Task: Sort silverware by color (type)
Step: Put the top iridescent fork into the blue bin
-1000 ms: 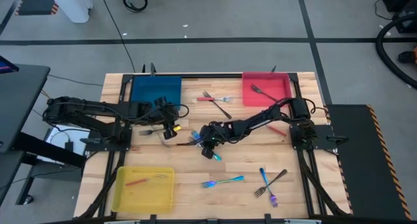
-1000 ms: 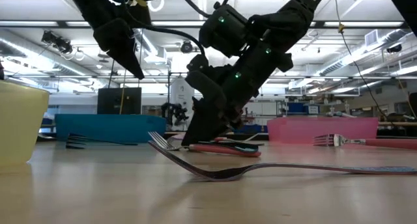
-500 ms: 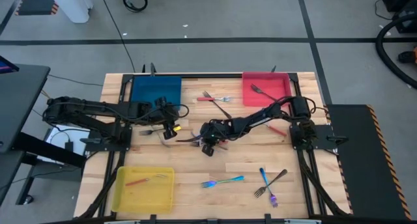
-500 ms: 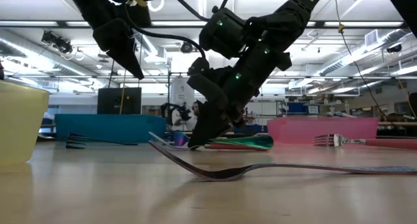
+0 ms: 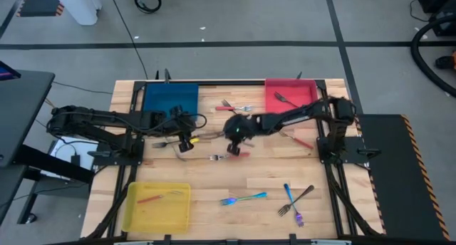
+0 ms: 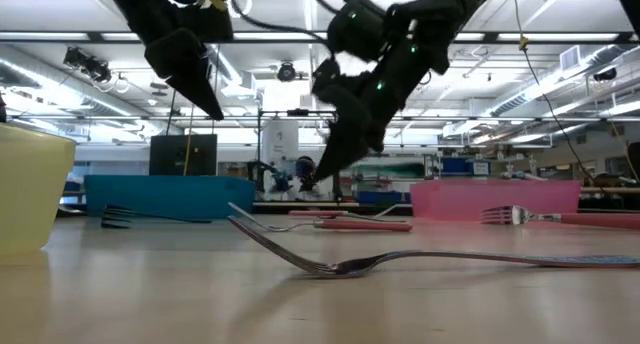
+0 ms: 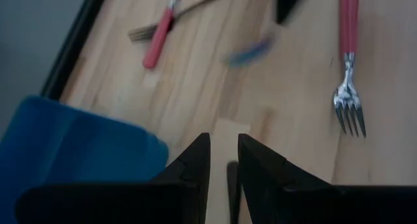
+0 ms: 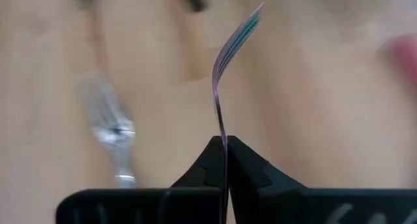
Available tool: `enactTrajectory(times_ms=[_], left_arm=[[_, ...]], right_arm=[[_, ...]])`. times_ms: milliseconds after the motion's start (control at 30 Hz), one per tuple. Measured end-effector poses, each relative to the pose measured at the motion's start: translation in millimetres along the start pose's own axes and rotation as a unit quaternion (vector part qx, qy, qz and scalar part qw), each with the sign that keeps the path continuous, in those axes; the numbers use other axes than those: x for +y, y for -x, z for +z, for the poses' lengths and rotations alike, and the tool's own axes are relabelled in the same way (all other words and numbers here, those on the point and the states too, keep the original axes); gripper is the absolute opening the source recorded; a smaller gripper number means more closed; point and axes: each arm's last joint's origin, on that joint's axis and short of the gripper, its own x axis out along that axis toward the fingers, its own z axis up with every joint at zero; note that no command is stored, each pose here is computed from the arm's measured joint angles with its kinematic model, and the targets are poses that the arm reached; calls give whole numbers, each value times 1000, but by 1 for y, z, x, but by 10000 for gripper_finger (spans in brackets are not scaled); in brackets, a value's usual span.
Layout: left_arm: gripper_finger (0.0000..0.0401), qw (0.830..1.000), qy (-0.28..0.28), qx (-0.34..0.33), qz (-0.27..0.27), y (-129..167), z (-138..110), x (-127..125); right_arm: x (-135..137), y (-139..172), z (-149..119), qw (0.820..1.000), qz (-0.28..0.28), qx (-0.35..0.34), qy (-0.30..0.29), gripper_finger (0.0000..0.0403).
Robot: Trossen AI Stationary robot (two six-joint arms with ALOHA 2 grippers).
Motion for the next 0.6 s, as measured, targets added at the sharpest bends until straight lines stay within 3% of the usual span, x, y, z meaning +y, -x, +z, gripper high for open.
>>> enactTrajectory(times_ms=[300,467,600], left_arm=[[80,995,-29,-87,33,-5,20,20],[80,988,-38,-128,78,-7,30,44],[80,982,-30,-145,119,-9,33,66]], right_arm=[[-79,104,42,985,-117,-123,10,8],[-113,156,48,968,-169,-183,-6,8],[-130,180,50,957,-190,-218,4,8]])
